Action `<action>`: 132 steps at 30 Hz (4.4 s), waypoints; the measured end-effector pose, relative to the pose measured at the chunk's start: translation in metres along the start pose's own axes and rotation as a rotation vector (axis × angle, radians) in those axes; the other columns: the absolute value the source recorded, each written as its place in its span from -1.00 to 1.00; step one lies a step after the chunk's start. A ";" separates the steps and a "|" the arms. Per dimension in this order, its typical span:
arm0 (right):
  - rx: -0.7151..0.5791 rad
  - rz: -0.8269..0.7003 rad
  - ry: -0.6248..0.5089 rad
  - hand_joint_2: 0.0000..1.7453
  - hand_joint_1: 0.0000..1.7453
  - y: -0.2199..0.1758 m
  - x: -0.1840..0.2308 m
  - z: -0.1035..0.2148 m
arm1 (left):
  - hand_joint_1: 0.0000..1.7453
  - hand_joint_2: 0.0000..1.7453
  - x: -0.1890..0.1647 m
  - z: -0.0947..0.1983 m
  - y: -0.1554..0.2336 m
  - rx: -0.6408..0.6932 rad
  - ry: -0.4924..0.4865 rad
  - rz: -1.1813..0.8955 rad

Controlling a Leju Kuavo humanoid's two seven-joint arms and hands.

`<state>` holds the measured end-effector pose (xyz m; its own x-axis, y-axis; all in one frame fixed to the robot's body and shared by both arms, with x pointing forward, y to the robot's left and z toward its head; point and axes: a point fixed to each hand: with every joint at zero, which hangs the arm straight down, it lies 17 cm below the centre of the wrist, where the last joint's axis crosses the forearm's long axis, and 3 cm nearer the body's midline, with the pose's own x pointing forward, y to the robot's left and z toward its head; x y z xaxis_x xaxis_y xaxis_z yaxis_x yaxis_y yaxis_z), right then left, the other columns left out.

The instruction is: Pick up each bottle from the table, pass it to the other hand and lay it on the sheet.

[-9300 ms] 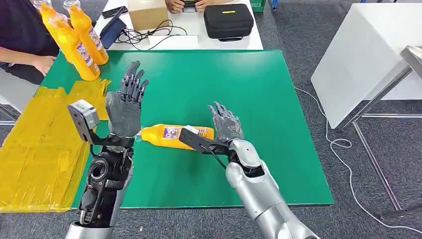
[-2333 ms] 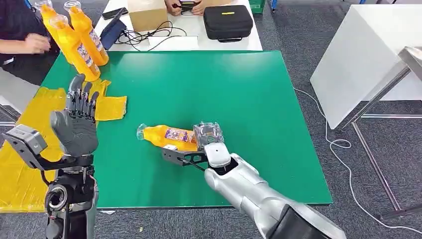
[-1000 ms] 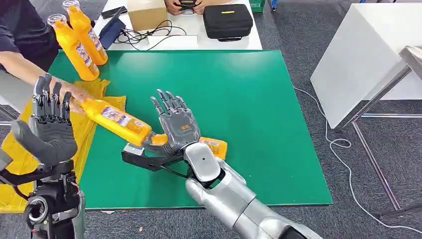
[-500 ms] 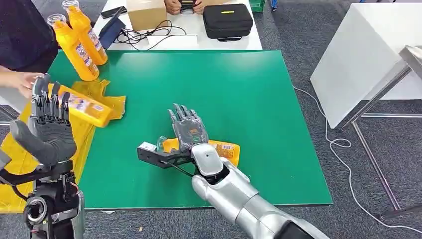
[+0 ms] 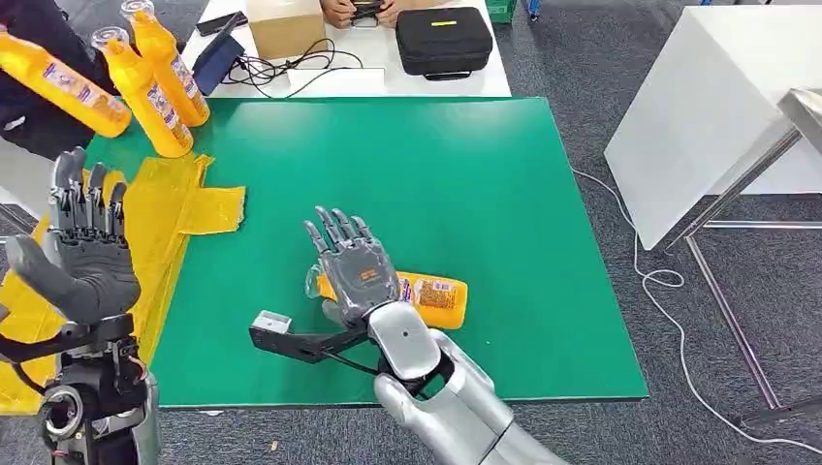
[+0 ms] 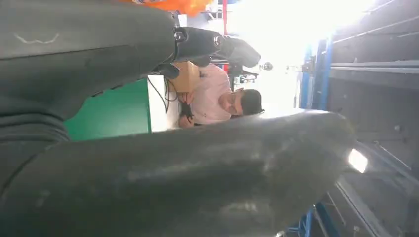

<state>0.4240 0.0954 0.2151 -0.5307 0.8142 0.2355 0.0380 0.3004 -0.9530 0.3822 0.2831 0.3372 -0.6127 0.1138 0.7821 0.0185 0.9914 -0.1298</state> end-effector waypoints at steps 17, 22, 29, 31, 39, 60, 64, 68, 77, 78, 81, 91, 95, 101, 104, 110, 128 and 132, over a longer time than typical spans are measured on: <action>0.031 -0.016 0.041 1.00 -1.00 0.024 -0.025 0.039 | -1.00 -1.00 0.003 0.000 0.003 0.033 0.004 0.000; 0.056 0.010 0.081 1.00 -1.00 0.037 -0.045 0.046 | -1.00 -1.00 0.002 0.007 0.005 0.039 0.008 -0.012; 0.086 0.066 0.180 1.00 -1.00 0.064 -0.091 0.053 | -1.00 -1.00 0.003 0.012 0.008 0.046 0.007 -0.018; 0.105 0.087 0.217 1.00 -1.00 0.073 -0.107 0.057 | -1.00 -1.00 0.003 0.012 0.008 0.046 0.007 -0.020; 0.141 0.112 0.301 1.00 -1.00 0.086 -0.140 0.065 | -1.00 -1.00 0.003 0.012 0.008 0.045 0.007 -0.024; 0.206 0.129 0.472 1.00 -1.00 0.102 -0.213 0.072 | -1.00 -1.00 0.001 0.002 -0.003 0.027 0.016 -0.009; 0.223 0.135 0.474 1.00 -1.00 0.104 -0.217 0.066 | -1.00 -1.00 0.000 -0.001 -0.008 0.014 0.017 -0.007; 0.240 0.149 0.461 1.00 -1.00 0.105 -0.215 0.058 | -1.00 -1.00 -0.002 -0.004 -0.014 -0.002 0.022 0.002; 0.290 0.149 0.399 1.00 -1.00 0.115 -0.190 0.040 | -1.00 -1.00 -0.005 -0.012 -0.027 -0.023 0.022 0.026; 0.298 0.148 0.396 1.00 0.96 0.117 -0.189 0.039 | -1.00 -1.00 -0.006 -0.012 -0.026 -0.020 0.022 0.027; 0.350 0.143 0.385 1.00 1.00 0.127 -0.184 0.041 | -1.00 -1.00 -0.007 -0.012 -0.026 -0.020 0.023 0.032; 0.446 0.132 0.371 1.00 1.00 0.145 -0.182 0.045 | -1.00 -1.00 -0.004 -0.015 -0.026 -0.017 0.013 0.043; 0.449 0.134 0.370 1.00 1.00 0.145 -0.183 0.044 | -1.00 -1.00 -0.004 -0.015 -0.026 -0.017 0.012 0.043; 0.516 0.132 0.385 1.00 1.00 0.156 -0.186 0.052 | -1.00 -1.00 -0.004 -0.015 -0.025 -0.013 0.011 0.042; 0.564 0.135 0.402 1.00 1.00 0.164 -0.192 0.060 | -1.00 -1.00 -0.004 -0.015 -0.022 -0.005 0.011 0.043; 0.557 0.112 0.446 1.00 1.00 0.164 -0.205 0.065 | -1.00 -1.00 -0.004 -0.014 -0.022 -0.005 0.014 0.044; -0.159 -0.904 0.080 1.00 1.00 -0.063 -0.109 0.013 | -1.00 1.00 -0.027 -0.003 -0.053 -0.066 0.093 0.179; -0.179 -0.901 0.042 1.00 1.00 -0.075 -0.095 0.008 | -1.00 1.00 -0.030 -0.004 -0.064 -0.077 0.094 0.213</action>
<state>0.4648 -0.0089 0.2627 -0.3927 0.2511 0.8847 -0.2427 0.8996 -0.3630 0.4027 0.2169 0.3249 -0.5123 0.3230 0.7958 0.2020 0.9459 -0.2539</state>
